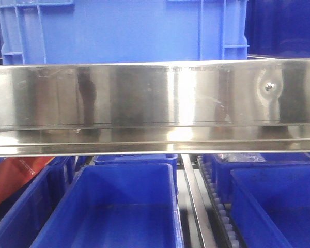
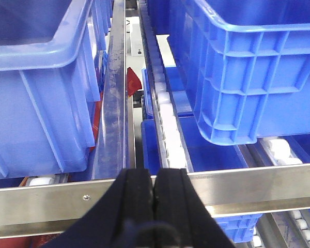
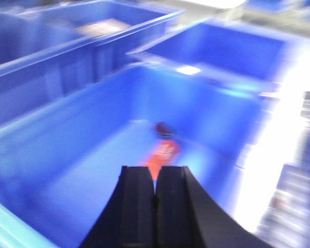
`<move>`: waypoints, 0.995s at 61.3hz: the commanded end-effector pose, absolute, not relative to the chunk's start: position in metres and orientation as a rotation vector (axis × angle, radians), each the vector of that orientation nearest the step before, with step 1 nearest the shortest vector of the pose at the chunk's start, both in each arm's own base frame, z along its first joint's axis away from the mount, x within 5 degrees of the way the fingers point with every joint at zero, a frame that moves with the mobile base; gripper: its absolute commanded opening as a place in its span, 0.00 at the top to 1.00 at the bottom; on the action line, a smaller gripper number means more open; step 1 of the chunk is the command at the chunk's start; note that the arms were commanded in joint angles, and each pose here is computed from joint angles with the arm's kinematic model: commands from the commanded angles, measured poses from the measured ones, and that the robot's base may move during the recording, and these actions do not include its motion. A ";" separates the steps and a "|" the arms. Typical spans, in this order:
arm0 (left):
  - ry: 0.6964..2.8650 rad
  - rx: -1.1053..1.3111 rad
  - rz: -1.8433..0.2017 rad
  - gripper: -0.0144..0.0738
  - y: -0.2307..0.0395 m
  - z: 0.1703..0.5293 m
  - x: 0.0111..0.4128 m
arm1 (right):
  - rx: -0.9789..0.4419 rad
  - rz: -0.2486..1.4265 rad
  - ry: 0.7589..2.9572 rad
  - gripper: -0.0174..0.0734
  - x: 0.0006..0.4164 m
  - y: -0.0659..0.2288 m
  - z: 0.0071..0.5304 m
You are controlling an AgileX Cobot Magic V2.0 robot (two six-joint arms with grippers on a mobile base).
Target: Place cylindrical capacitor in blue bin on shelf
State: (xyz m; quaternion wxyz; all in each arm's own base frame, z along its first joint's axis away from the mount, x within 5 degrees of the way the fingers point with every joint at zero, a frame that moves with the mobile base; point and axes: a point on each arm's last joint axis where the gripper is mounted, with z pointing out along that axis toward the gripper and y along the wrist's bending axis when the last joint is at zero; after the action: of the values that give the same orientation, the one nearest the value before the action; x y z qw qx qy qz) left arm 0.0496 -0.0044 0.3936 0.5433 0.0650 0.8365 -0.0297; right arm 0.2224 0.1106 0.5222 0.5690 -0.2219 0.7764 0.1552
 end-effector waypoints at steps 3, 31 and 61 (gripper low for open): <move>1.973 0.140 -0.082 0.96 -0.005 0.394 0.049 | -0.435 0.263 1.808 0.98 0.194 0.075 0.513; 1.947 0.140 -0.085 0.96 -0.005 0.396 0.050 | -0.227 0.078 1.762 0.98 0.092 0.017 0.409; 1.916 0.139 -0.088 0.96 -0.005 0.399 0.051 | -0.201 0.071 1.669 0.99 0.059 0.011 0.338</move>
State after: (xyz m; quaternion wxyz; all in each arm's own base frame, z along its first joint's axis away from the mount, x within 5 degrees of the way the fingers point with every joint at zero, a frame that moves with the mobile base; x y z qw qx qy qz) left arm 0.0515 -0.0049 0.3972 0.5629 0.0649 0.8233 -0.0322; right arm 0.0600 0.0126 0.3358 0.6503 -0.0909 0.7531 0.0402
